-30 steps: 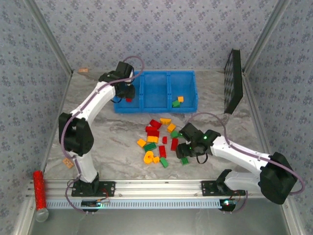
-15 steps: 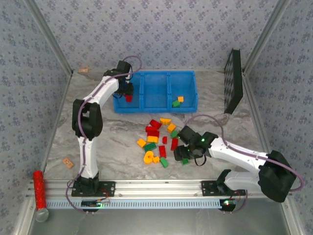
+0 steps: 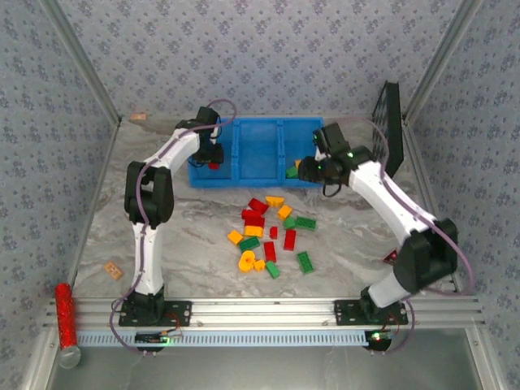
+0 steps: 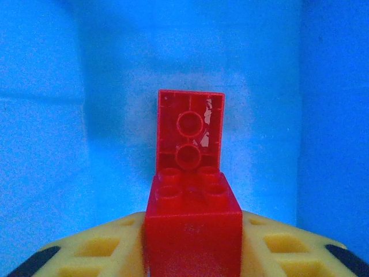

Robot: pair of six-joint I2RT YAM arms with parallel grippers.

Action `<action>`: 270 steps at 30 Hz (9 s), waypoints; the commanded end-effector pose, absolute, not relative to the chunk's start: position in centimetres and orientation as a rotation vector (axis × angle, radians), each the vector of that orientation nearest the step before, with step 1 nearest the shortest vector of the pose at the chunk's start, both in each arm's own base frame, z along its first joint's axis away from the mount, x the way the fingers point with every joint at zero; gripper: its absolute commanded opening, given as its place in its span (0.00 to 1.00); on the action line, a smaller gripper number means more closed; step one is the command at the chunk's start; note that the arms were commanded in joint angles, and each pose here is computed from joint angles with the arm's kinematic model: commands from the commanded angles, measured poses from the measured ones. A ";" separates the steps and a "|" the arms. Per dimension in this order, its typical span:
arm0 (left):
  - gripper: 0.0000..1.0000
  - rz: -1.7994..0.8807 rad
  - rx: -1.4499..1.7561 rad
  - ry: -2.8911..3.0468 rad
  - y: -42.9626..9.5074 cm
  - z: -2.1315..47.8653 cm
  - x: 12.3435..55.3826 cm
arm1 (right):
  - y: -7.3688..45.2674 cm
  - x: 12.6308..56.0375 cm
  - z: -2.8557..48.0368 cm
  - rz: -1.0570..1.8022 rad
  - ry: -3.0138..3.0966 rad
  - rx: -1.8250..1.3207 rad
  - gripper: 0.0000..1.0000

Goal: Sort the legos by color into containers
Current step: Place the lego in the container, then move the container to the top-center of the table, then pick up the lego from the container, then place the lego in the container, then pick up the lego from the bottom-center of the table.

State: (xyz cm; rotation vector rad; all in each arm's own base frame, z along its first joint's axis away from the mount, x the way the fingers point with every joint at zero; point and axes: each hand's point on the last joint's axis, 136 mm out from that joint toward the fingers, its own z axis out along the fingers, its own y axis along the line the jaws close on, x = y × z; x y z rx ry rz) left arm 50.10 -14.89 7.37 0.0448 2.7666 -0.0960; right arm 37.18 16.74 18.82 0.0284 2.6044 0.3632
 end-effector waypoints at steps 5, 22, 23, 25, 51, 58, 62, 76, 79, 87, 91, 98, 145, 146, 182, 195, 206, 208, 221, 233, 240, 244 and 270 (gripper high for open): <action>0.55 -0.132 0.035 2.789 -14.7 7.4 49.8 | 17.1 42.7 15.1 0.275 2.683 -0.063 0.43; 0.93 -0.351 0.083 2.697 -16.9 13.7 49.4 | 16.7 50.2 7.9 0.173 2.749 -0.113 0.54; 0.94 -0.359 0.082 2.697 -16.9 13.9 49.3 | 16.8 50.5 7.6 0.173 2.752 -0.112 0.54; 0.95 -0.384 0.084 2.693 -17.2 14.2 49.2 | 16.9 50.9 7.0 0.173 2.757 -0.106 0.54; 0.10 -0.548 -0.028 2.672 -18.7 10.1 49.6 | 16.5 49.6 5.0 0.119 2.836 -0.065 0.46; 0.00 -0.725 -0.216 2.727 -19.2 6.4 49.2 | 16.6 48.9 4.9 0.112 2.847 -0.042 0.47; 0.05 -0.766 -0.254 2.751 -19.1 5.0 48.9 | 16.6 48.7 4.9 0.113 2.857 -0.038 0.48; 0.25 -0.653 -0.541 2.865 -15.7 -0.1 46.9 | 16.4 48.7 4.8 0.105 2.857 -0.026 0.52; 0.43 -0.769 -0.631 2.870 -16.5 -1.8 46.6 | 16.4 48.5 4.8 0.103 2.861 -0.028 0.51; 0.14 -0.859 -0.753 2.849 -16.5 -3.3 45.8 | 16.4 48.2 4.5 0.109 2.860 -0.025 0.52; 0.09 -0.940 -0.821 2.782 -16.3 -3.2 46.0 | 16.5 48.1 4.5 0.117 2.859 -0.025 0.51; 0.00 -1.086 -0.869 2.695 -16.8 -2.5 46.8 | 17.0 48.0 4.8 0.137 2.853 -0.036 0.45; 0.03 -1.010 -0.905 2.344 -10.2 8.7 53.3 | 19.3 48.4 7.4 0.184 2.808 -0.031 0.50; 0.03 -0.961 -0.861 2.363 -9.9 9.2 53.4 | 19.3 48.3 7.4 0.178 2.808 -0.034 0.50; 0.01 -1.160 0.061 2.238 -16.0 26.2 48.4 | 20.6 51.8 4.7 0.148 2.813 -0.061 0.52; 0.02 -1.097 0.121 2.286 -15.5 27.7 45.4 | 20.5 52.4 2.5 0.131 2.836 -0.077 0.36; 0.01 -1.019 0.106 2.362 -13.2 28.1 40.9 | 21.4 52.7 13.2 0.092 2.633 -0.134 0.23; 0.01 -1.007 0.083 2.364 -12.2 28.3 39.7 | 22.3 52.9 16.1 0.124 2.571 -0.149 0.23; 0.01 -0.911 -0.042 2.357 -8.9 27.4 34.2 | 35.0 52.7 20.9 0.393 2.305 -0.556 0.27; 0.03 -0.855 -0.022 2.344 -8.6 26.8 32.4 | 37.2 51.6 11.9 0.276 2.402 -0.769 0.30; 0.06 -0.770 -0.019 2.335 -7.8 26.7 31.9 | 36.9 50.4 7.6 0.158 2.455 -0.897 0.35; 0.17 -0.788 -0.014 2.331 -8.0 27.0 31.9 | 36.4 50.0 7.1 0.128 2.474 -0.918 0.42; 1.00 -0.716 0.322 2.080 -11.1 32.3 25.5 | 23.0 32.4 19.3 0.084 2.548 -0.546 0.65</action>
